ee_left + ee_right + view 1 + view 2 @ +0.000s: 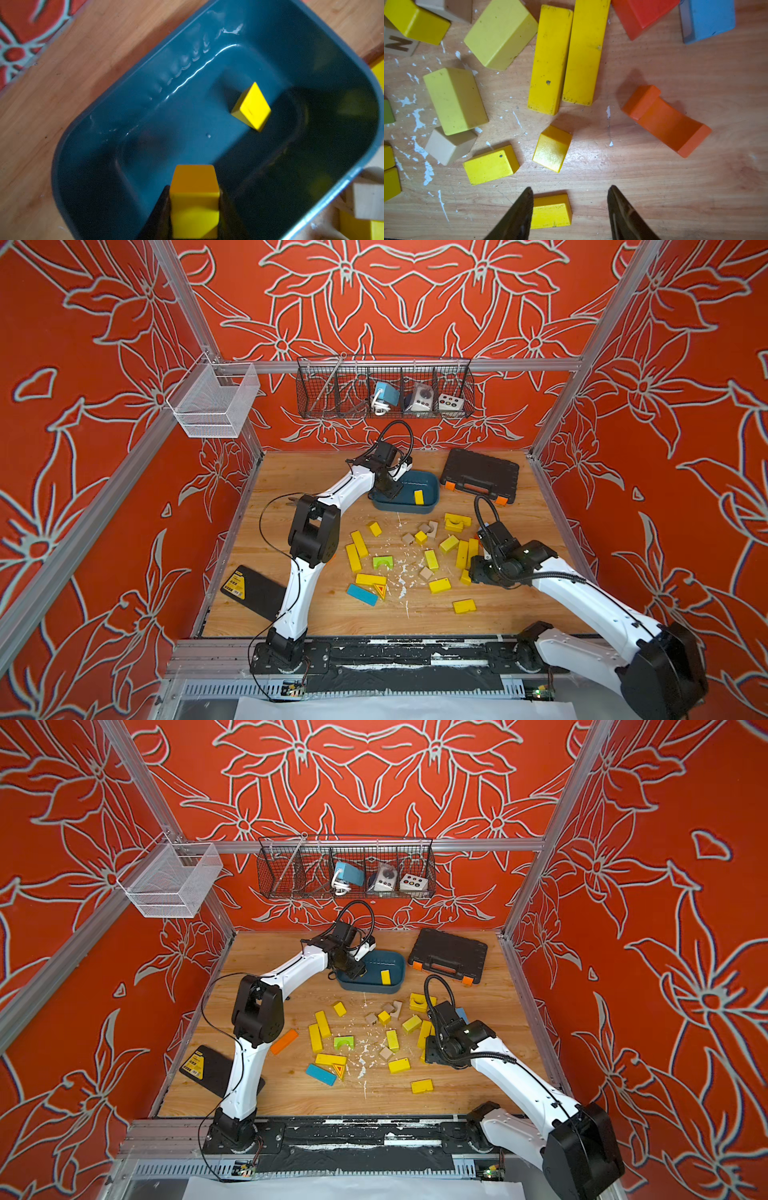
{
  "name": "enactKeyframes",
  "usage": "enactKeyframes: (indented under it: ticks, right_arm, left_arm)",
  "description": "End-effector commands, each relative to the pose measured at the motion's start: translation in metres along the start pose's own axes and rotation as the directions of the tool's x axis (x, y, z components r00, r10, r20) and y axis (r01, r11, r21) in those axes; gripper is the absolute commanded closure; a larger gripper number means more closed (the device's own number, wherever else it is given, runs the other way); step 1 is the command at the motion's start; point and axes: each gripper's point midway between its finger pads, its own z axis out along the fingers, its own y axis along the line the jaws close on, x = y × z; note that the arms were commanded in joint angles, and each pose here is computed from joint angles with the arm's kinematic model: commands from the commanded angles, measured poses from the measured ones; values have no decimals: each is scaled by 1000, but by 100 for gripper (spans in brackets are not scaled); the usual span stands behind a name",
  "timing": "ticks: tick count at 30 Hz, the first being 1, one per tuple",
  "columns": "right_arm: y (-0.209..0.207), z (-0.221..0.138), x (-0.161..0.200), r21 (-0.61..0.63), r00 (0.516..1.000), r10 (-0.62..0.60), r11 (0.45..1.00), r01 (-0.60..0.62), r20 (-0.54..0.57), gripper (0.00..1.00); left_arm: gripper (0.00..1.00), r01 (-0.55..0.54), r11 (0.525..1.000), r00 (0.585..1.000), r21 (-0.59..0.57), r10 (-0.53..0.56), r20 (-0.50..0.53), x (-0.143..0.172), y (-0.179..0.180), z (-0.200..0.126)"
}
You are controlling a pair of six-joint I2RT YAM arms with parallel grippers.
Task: Pick out the yellow building blocks
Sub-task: Place the building block in the storage box.
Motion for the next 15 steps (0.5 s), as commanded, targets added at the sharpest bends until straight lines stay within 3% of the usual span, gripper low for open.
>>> enactKeyframes:
  ticks: [1, 8, 15]
  right_arm:
    - [5, 9, -1, -14, 999, 33, 999, -34, -7, 41]
    - [16, 22, -3, -29, 999, 30, 999, -31, -39, 41]
    - [17, 33, 1, -14, 997, 35, 999, -36, -66, 40]
  left_arm:
    - [83, -35, 999, 999, -22, 35, -3, -3, 2, 12]
    - [65, -49, 998, 998, -38, 47, -35, 10, 4, 21]
    - [37, -37, 998, 999, -48, 36, -10, 1, 5, 7]
